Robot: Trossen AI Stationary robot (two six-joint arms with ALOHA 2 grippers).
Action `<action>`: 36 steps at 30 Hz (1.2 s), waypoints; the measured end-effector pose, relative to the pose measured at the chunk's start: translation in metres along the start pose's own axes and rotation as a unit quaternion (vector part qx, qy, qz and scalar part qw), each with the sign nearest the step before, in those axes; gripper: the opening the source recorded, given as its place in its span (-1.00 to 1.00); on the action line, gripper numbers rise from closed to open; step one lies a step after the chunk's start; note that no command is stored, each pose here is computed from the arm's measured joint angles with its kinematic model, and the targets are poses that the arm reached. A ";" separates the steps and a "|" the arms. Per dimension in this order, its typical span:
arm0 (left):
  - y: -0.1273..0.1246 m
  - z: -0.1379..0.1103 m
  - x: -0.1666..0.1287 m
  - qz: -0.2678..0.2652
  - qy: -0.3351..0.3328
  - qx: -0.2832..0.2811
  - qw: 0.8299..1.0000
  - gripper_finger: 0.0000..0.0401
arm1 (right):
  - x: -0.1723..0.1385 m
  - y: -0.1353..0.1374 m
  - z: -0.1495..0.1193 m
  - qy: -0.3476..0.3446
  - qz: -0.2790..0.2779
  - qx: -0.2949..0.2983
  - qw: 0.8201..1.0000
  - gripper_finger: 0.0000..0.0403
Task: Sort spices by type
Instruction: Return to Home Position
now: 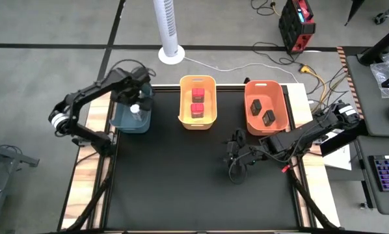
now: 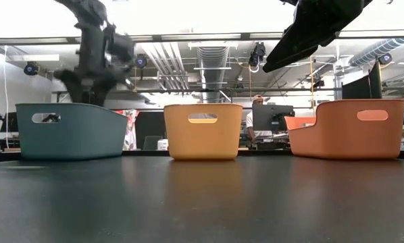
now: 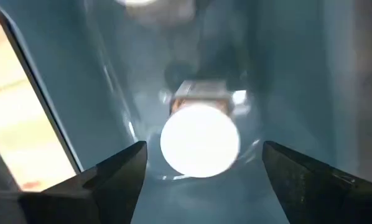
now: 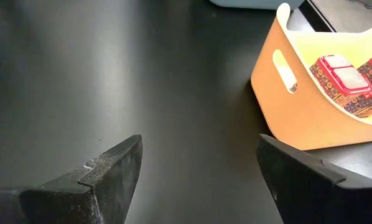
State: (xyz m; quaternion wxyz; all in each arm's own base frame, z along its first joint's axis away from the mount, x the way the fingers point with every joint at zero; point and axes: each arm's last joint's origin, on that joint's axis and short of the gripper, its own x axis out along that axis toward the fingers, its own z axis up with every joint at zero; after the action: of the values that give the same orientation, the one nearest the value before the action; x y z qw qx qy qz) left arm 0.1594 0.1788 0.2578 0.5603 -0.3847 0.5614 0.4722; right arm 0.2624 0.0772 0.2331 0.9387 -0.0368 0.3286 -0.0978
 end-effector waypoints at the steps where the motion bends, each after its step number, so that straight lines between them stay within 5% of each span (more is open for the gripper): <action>1: 0.000 0.000 -0.010 -0.008 -0.017 0.000 1.000 0.51 | 0.000 0.000 0.000 0.000 0.000 0.000 1.000 0.51; 7: -0.002 -0.018 -0.078 -0.011 -0.174 -0.032 0.984 0.51 | 0.000 0.000 0.000 -0.002 -0.004 -0.002 1.000 0.52; 12: -0.025 -0.079 -0.116 -0.014 -0.336 0.002 0.942 0.51 | 0.000 0.001 0.005 -0.027 -0.001 -0.045 0.999 0.57; 18: -0.057 -0.180 -0.111 -0.082 -0.520 0.108 0.843 0.51 | 0.002 0.003 0.011 -0.096 0.002 -0.106 0.990 0.62; 21: -0.059 -0.231 -0.085 -0.139 -0.577 0.153 0.790 0.51 | 0.005 0.004 0.008 -0.151 -0.002 -0.134 0.979 0.64; 24: -0.051 -0.271 -0.049 -0.208 -0.640 0.173 0.719 0.51 | 0.008 0.002 -0.001 -0.197 -0.001 -0.148 0.969 0.65; 26: -0.042 -0.287 -0.024 -0.260 -0.648 0.182 0.692 0.51 | 0.011 0.000 -0.010 -0.213 0.015 -0.157 0.964 0.66; 31: -0.034 -0.304 0.022 -0.340 -0.624 0.171 0.683 0.51 | 0.012 -0.013 -0.017 -0.240 0.076 -0.126 0.960 0.63; 36: -0.065 -0.325 0.025 -0.309 -0.637 0.188 0.681 0.51 | 0.013 -0.022 -0.019 -0.238 0.078 -0.110 0.962 0.59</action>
State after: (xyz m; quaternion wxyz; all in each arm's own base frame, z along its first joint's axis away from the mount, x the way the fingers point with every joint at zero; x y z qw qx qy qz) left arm 0.1337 -0.1483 0.2022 0.9570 -0.0295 -0.0045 0.2884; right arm 0.2568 0.0524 0.2130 0.9847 -0.1361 0.1060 0.0240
